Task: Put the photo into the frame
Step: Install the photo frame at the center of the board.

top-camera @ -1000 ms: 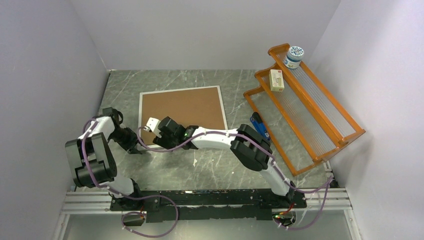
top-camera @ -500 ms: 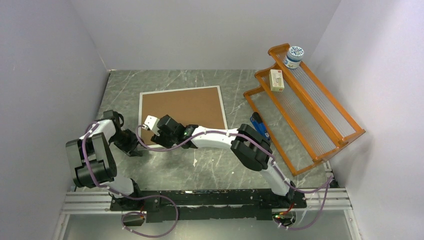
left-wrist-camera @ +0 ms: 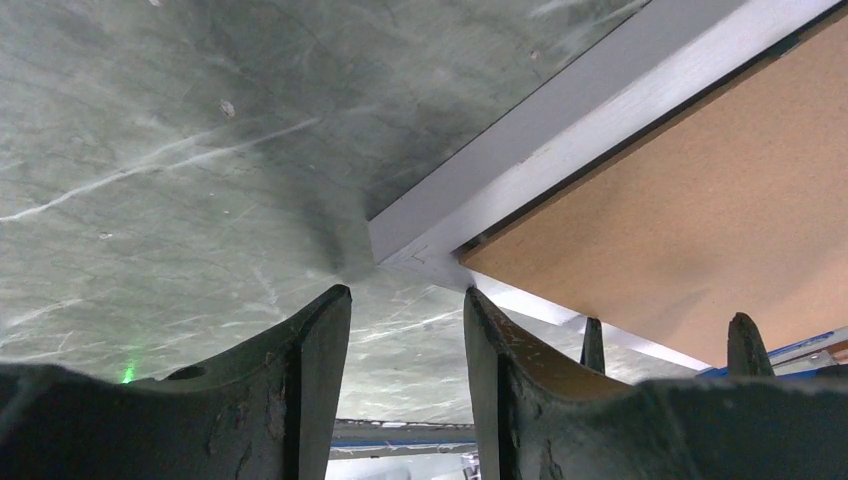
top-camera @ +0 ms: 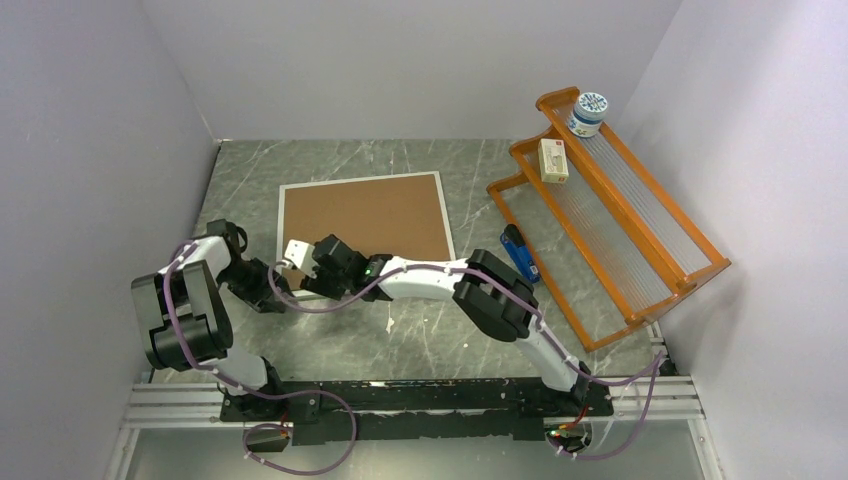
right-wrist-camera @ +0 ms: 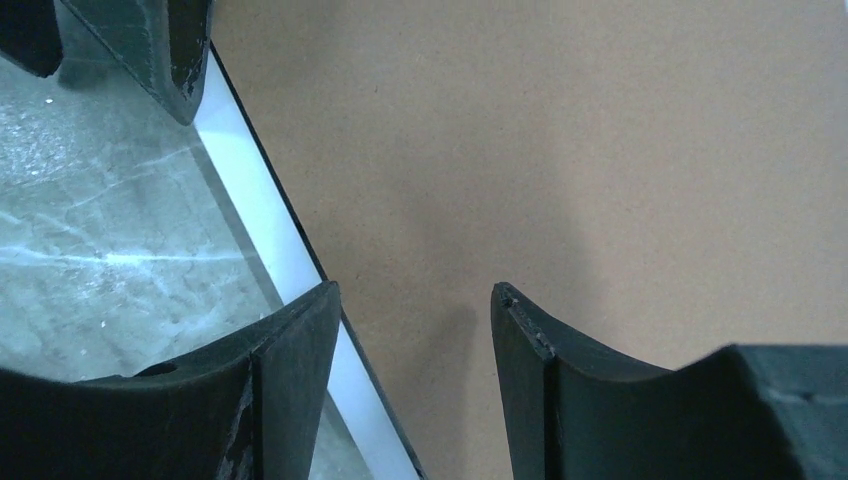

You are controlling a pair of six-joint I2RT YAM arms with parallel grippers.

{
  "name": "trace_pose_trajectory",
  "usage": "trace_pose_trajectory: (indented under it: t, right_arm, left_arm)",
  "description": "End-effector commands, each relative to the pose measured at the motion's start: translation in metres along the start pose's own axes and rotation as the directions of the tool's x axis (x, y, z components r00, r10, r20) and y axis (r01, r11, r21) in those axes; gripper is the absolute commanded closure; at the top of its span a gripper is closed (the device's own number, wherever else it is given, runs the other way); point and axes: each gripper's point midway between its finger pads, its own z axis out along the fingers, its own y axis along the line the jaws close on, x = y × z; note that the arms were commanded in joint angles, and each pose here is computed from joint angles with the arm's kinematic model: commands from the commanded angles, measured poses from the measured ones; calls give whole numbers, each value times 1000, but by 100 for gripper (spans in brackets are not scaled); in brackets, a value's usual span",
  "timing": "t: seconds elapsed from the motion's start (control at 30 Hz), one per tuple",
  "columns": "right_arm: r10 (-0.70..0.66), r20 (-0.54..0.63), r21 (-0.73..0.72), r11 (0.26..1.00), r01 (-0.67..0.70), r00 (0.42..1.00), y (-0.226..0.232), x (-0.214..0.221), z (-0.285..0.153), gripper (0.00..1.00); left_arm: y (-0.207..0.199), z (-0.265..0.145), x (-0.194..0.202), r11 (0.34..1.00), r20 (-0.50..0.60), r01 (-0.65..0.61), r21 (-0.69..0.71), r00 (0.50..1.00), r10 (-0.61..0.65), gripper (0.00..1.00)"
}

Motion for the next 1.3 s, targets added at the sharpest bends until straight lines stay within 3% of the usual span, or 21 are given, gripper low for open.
trace_pose_trajectory:
  t: [0.0,0.17,0.43,0.63,0.77,0.93,1.27]
  right_arm:
    - [-84,21,111,991,81,996,-9,1,9,40]
    - [-129,3,239,963,124,992,-23,15,12,41]
    - [-107,0,316,943,102,994,-24,26,19,43]
    - [-52,8,170,984,50,999,0,26,13,46]
    - [88,124,13,996,-91,988,0,-16,-22,45]
    - [291,253,-122,956,-268,923,-28,-54,-64,40]
    - [353,78,-25,935,-353,932,-36,-7,-9,48]
  left_arm:
    - [29,21,-5,989,22,33,-145,999,-30,50]
    - [34,28,0,985,-12,41,-167,999,-43,50]
    - [37,34,3,982,-34,44,-184,998,-51,51]
    - [33,31,0,985,-28,39,-168,999,-45,52]
    - [21,17,-11,992,15,20,-125,1000,-18,52]
    - [1,-2,-26,998,62,-22,-65,998,26,51]
    - [7,7,-24,995,32,-32,-92,999,35,51]
